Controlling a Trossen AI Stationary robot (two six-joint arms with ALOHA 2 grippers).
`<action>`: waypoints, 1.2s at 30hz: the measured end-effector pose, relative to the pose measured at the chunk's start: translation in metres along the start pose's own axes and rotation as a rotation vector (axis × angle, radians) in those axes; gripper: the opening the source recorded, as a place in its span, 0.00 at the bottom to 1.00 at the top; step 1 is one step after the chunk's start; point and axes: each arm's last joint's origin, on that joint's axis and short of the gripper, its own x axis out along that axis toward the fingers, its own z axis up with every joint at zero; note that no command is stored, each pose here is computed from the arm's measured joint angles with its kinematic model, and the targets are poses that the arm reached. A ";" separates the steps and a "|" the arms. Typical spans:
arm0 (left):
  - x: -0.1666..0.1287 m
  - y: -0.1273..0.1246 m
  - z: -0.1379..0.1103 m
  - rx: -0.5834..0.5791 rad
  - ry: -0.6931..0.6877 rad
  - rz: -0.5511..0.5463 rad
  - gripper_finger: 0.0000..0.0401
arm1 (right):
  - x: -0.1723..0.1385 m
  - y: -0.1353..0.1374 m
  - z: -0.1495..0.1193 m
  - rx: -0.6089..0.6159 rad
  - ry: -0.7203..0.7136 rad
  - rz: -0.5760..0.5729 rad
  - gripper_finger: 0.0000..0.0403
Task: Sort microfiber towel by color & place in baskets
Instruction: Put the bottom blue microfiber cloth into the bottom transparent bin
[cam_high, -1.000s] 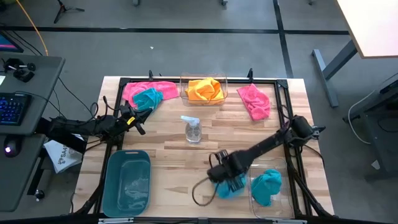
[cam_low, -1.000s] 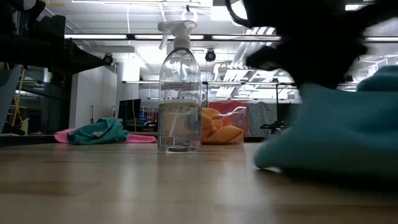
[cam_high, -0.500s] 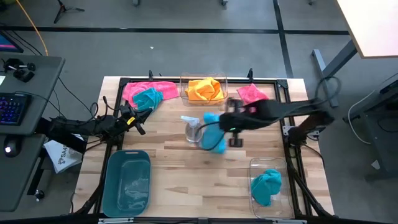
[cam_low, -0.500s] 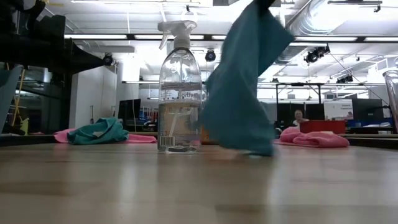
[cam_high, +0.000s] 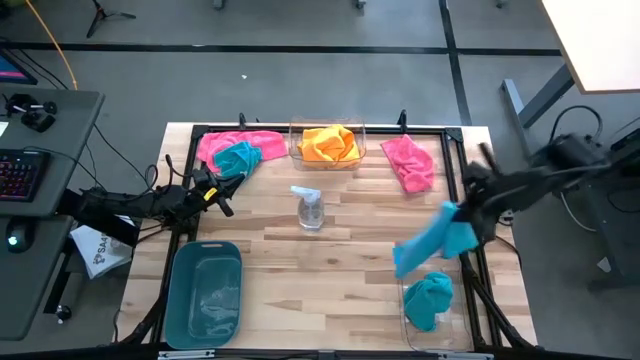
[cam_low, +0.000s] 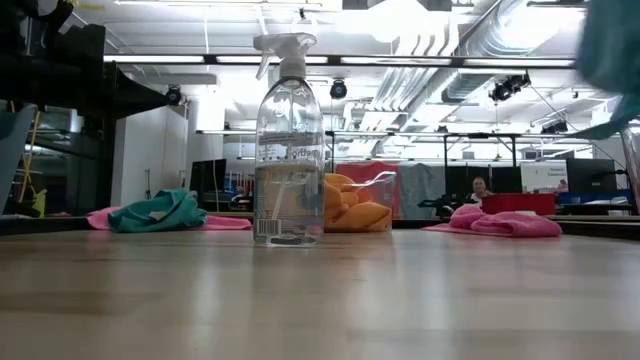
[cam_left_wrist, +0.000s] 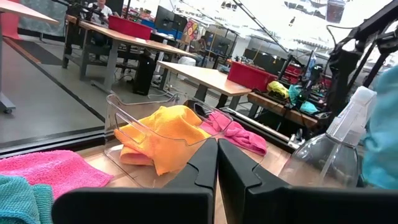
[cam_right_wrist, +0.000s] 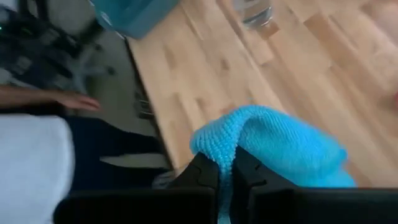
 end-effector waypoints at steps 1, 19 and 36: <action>0.000 0.000 0.000 0.000 0.000 0.000 0.00 | -0.005 -0.003 -0.003 0.023 -0.003 0.020 0.00; 0.000 0.000 0.000 0.000 0.000 0.000 0.00 | -0.044 -0.029 -0.018 0.126 0.188 0.270 0.00; 0.000 0.000 0.000 0.000 0.000 0.000 0.00 | -0.048 -0.001 -0.007 -0.202 0.026 0.536 0.00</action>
